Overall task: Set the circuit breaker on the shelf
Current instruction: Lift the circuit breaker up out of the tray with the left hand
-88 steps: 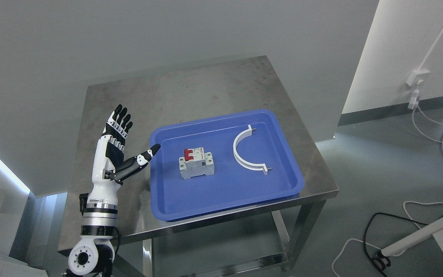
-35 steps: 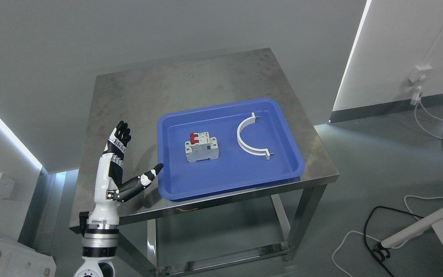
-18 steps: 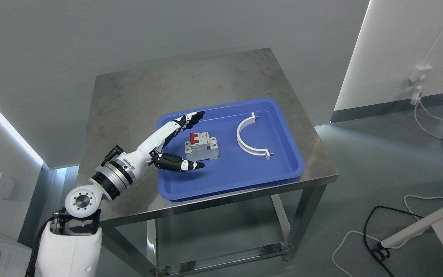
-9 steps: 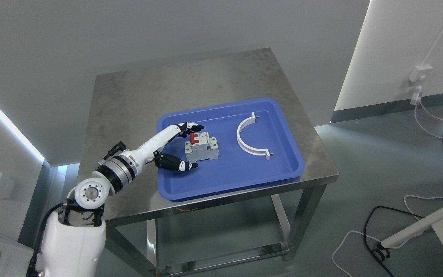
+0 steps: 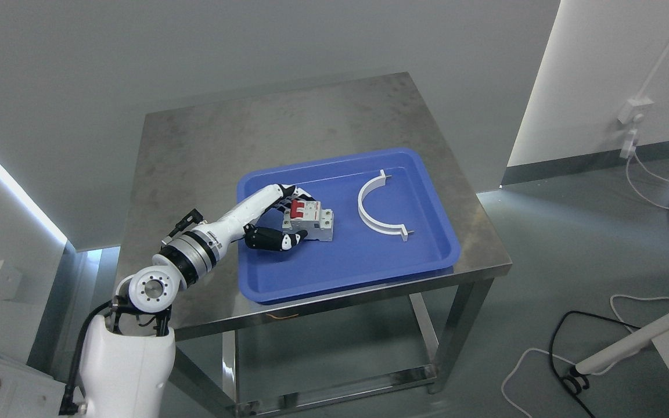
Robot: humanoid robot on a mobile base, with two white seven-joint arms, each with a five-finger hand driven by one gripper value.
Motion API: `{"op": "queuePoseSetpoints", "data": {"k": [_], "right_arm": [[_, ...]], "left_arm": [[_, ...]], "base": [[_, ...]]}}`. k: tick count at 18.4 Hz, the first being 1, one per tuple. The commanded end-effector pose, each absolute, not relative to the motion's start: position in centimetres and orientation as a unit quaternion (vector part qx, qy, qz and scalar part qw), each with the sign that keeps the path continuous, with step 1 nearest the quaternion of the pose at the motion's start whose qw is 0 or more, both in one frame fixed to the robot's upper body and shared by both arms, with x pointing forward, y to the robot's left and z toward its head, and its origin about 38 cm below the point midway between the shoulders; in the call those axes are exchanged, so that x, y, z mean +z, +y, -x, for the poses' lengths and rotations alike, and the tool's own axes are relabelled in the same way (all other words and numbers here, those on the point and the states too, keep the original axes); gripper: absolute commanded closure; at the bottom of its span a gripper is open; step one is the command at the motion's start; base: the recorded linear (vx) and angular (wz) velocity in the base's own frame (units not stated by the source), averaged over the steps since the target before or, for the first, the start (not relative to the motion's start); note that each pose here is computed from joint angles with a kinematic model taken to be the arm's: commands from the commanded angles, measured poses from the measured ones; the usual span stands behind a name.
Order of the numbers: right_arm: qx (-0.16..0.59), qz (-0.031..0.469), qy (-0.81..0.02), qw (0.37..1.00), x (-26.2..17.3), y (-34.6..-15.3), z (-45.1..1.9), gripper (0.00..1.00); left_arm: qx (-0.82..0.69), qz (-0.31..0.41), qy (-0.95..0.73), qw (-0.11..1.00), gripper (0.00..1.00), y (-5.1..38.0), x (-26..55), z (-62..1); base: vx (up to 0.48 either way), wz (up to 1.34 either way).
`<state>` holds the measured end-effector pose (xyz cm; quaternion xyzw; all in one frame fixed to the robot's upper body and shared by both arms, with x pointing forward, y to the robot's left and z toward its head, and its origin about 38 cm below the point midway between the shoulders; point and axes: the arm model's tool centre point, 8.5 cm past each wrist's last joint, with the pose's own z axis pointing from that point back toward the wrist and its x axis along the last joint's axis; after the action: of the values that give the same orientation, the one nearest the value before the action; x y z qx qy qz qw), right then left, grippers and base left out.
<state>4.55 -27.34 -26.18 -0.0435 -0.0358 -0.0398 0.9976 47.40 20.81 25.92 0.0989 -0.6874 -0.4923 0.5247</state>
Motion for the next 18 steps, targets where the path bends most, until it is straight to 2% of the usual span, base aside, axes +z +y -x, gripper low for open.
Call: {"op": "queuePoseSetpoints", "data": {"k": [1, 3, 5, 8, 10, 18], "right_arm": [[-0.039, 0.053, -0.048, 0.997, -26.1, -28.5, -3.8, 0.00], [-0.039, 0.053, -0.048, 0.997, -26.1, -28.5, -3.8, 0.00], [-0.039, 0.053, -0.048, 0.997, -26.1, -28.5, -3.8, 0.00], [-0.039, 0.053, -0.048, 0.997, -26.1, -28.5, -3.8, 0.00], [-0.039, 0.053, -0.048, 0.997, -26.1, -28.5, -3.8, 0.00], [-0.039, 0.053, -0.048, 0.997, -26.1, -28.5, -3.8, 0.00]], "left_arm": [[-0.442, -0.088, -0.723, 0.523, 0.97, 22.0, 25.8, -48.1], [-0.410, -0.086, -0.763, 0.492, 0.97, 23.3, 28.4, -48.0], [-0.313, -0.068, -0.830, 0.457, 0.96, 25.5, 31.1, -47.2], [-0.117, -0.142, -0.896, 0.404, 0.90, 30.4, 33.3, -45.8], [-0.087, -0.127, -0.914, 0.376, 0.92, 30.2, 31.5, -44.6], [-0.092, -0.092, -0.902, 0.412, 0.93, 29.2, 26.1, -41.3]], "base": [[0.000, 0.00], [0.000, 0.00], [0.000, 0.00], [0.000, 0.00], [0.004, -0.01], [-0.007, 0.00]]}}
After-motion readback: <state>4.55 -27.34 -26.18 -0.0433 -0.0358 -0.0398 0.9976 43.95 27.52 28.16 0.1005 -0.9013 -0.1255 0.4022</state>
